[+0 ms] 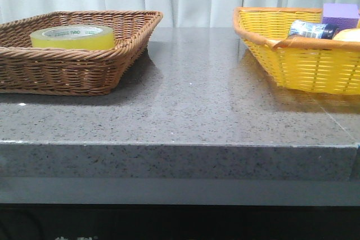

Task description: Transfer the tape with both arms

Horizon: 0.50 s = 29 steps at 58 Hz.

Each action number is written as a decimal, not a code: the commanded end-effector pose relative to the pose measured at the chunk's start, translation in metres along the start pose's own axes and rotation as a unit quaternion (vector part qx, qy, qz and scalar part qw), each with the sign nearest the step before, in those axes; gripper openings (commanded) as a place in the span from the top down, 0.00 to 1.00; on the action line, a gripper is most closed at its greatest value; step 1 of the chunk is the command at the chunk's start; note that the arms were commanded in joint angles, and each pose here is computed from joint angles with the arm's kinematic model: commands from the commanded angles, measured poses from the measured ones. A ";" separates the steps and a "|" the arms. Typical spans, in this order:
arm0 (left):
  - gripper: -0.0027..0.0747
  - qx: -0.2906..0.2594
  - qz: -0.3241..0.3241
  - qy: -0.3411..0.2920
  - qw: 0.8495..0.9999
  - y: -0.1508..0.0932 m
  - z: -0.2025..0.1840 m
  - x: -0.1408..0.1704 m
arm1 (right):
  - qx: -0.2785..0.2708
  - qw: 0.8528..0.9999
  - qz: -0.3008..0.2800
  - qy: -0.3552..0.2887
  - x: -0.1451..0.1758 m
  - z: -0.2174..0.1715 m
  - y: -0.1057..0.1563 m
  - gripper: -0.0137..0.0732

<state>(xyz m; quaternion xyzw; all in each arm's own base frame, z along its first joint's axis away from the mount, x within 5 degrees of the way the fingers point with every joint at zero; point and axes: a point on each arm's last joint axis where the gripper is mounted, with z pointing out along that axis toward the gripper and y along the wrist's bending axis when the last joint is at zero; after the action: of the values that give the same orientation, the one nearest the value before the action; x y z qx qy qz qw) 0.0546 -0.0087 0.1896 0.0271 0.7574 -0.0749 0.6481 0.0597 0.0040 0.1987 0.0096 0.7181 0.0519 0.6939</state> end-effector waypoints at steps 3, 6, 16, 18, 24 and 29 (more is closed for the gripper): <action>0.99 0.004 0.000 -0.030 1.000 0.000 0.002 0.005 | 0.003 0.999 -0.007 -0.048 -0.011 -0.006 0.000 0.92; 0.99 0.004 0.000 -0.030 1.000 0.000 0.002 0.005 | 0.002 0.999 -0.007 -0.047 -0.010 -0.007 0.000 0.92; 0.99 0.004 0.000 -0.030 1.000 0.000 0.002 0.005 | 0.002 0.999 -0.007 -0.043 -0.009 -0.007 0.000 0.92; 0.99 0.004 0.000 -0.030 1.000 0.000 0.002 0.005 | 0.002 0.999 -0.007 -0.043 -0.009 -0.007 0.000 0.92; 0.99 0.004 0.000 -0.030 1.000 0.000 0.002 0.005 | 0.002 0.999 -0.007 -0.043 -0.009 -0.007 0.000 0.92; 0.99 0.004 0.000 -0.030 1.000 0.000 0.002 0.005 | 0.002 0.999 -0.007 -0.043 -0.009 -0.007 0.000 0.92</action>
<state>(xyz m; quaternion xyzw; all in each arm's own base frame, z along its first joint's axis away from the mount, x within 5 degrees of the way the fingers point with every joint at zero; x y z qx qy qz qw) 0.0546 -0.0087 0.1899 0.0270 0.7561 -0.0750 0.6495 0.0564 0.0048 0.1921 0.0069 0.7302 0.0536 0.6811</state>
